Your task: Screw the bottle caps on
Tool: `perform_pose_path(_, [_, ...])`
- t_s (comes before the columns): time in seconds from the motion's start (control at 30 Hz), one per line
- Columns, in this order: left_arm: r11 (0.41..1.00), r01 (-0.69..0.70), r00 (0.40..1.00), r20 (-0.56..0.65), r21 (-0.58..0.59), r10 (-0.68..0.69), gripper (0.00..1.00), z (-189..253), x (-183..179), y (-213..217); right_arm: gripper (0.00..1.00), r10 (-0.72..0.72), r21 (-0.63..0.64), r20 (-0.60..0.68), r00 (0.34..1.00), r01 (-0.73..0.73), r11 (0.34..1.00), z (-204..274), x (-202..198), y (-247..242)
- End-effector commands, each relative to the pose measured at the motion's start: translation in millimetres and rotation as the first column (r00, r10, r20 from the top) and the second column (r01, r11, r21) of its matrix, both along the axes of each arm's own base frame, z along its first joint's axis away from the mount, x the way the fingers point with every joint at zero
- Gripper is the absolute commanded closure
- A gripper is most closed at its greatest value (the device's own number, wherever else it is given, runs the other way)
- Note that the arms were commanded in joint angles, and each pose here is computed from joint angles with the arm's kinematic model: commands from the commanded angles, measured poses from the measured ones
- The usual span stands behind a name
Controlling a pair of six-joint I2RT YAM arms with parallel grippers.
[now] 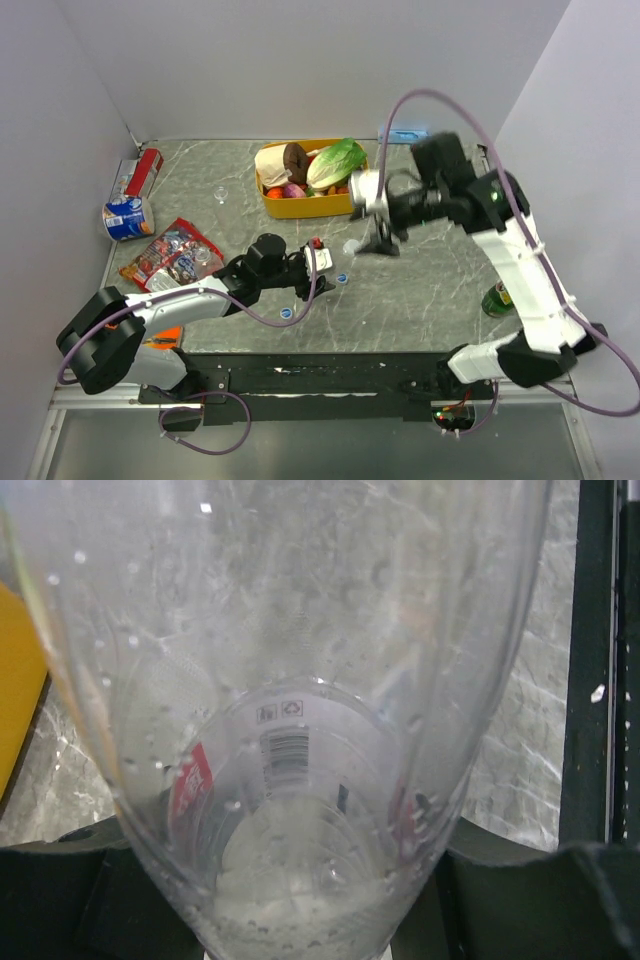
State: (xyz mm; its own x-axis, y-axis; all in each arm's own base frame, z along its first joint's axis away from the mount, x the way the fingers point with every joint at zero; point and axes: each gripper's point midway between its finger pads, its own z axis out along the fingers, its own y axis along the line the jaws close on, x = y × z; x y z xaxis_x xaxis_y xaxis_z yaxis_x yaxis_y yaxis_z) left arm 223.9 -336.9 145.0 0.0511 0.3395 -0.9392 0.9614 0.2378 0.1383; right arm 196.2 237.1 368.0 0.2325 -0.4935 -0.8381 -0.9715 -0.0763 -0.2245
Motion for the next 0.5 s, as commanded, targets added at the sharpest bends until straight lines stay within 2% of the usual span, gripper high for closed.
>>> perform_pose_path(0.0, [0.996, 0.084, 0.991, 0.111, -0.032, -0.080, 0.99, 29.0, 0.4, -7.9, 0.28, 0.180, -0.188, 0.194, 0.964, -0.144, 0.972, -37.6, -24.4, -23.1])
perform_pose_path(0.13, [0.994, 0.111, 0.982, 0.154, -0.011, -0.108, 0.99, 29.3, 1.4, -8.5, 0.29, 0.240, -0.240, 0.204, 0.949, -0.189, 0.952, -49.5, -29.4, -21.2])
perform_pose_path(0.47, [0.991, 0.133, 0.975, 0.182, -0.025, -0.126, 0.99, 38.4, 1.5, -11.7, 0.32, 0.252, -0.267, 0.207, 0.945, -0.193, 0.944, -65.9, -25.1, -14.0])
